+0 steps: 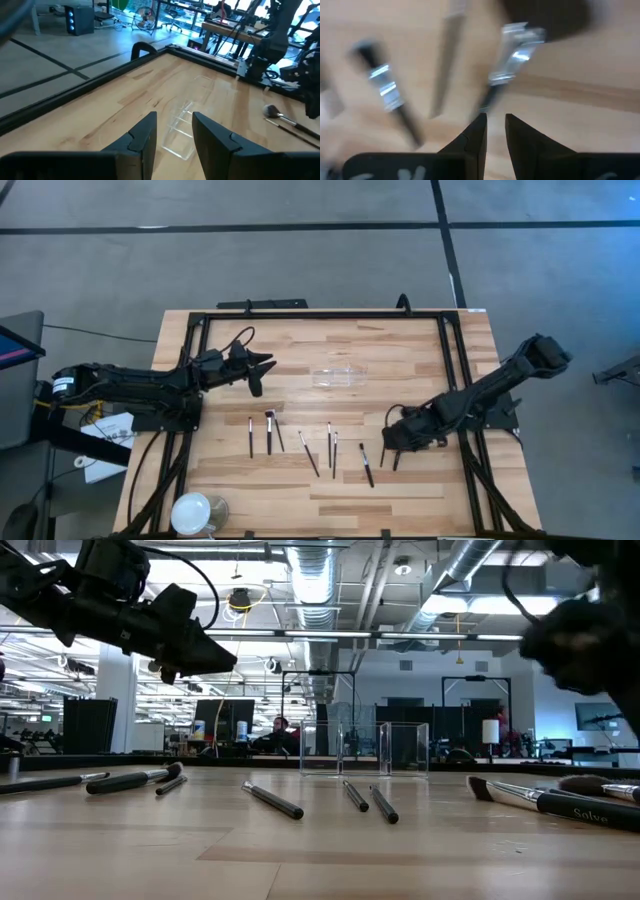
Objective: Put items in baskets/containers
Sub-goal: Put the highlighter brush into the left section of the transparent organizer
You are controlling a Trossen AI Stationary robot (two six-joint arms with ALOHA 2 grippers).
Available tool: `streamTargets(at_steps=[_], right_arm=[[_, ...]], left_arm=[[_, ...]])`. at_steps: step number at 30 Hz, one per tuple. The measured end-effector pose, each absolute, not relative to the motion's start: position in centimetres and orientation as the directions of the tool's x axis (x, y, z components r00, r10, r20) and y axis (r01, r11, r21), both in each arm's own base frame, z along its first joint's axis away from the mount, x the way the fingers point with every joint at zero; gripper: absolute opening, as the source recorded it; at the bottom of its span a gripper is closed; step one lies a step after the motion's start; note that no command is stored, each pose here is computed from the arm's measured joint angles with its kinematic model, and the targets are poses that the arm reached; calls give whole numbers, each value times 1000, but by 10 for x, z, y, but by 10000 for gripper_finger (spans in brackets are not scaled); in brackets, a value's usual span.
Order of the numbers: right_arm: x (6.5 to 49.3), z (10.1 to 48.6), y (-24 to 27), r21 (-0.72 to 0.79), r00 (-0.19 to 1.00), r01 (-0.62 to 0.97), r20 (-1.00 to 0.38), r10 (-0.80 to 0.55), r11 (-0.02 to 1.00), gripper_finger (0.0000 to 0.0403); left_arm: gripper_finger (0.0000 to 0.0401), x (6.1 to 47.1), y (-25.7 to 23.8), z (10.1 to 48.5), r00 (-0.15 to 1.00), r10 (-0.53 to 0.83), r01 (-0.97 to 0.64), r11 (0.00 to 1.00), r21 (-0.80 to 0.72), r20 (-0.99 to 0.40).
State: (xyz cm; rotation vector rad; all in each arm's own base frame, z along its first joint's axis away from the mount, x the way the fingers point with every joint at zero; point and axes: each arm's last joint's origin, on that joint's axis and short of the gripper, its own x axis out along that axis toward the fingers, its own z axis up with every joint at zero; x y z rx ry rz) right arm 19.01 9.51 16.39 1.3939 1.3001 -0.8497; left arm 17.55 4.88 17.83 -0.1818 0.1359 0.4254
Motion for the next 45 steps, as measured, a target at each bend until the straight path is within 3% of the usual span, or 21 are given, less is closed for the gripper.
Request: streamTargets(at_steps=[3,8,19,28,37,45], right_arm=[[185,159,95,120,107,992,-969,223,46,60],[188,158,93,156,148,987,-972,182,29,60],[187,152,81,87,86,996,-993,76,3,60],[201,141,81,121,120,993,-989,87,11,60],[204,133,83,79,80,997,-990,115,-15,60],[204,133,80,82,76,996,-990,117,42,67]], left_arm=[[121,175,51,178,897,408,-431,893,-129,-169],[121,175,52,178,895,412,-435,891,-130,-169],[121,175,52,178,895,412,-435,891,-130,-170],[121,175,52,177,894,412,-436,891,-129,-178],[121,174,52,176,892,411,-437,890,-127,-187],[121,174,52,176,892,411,-437,890,-127,-189]])
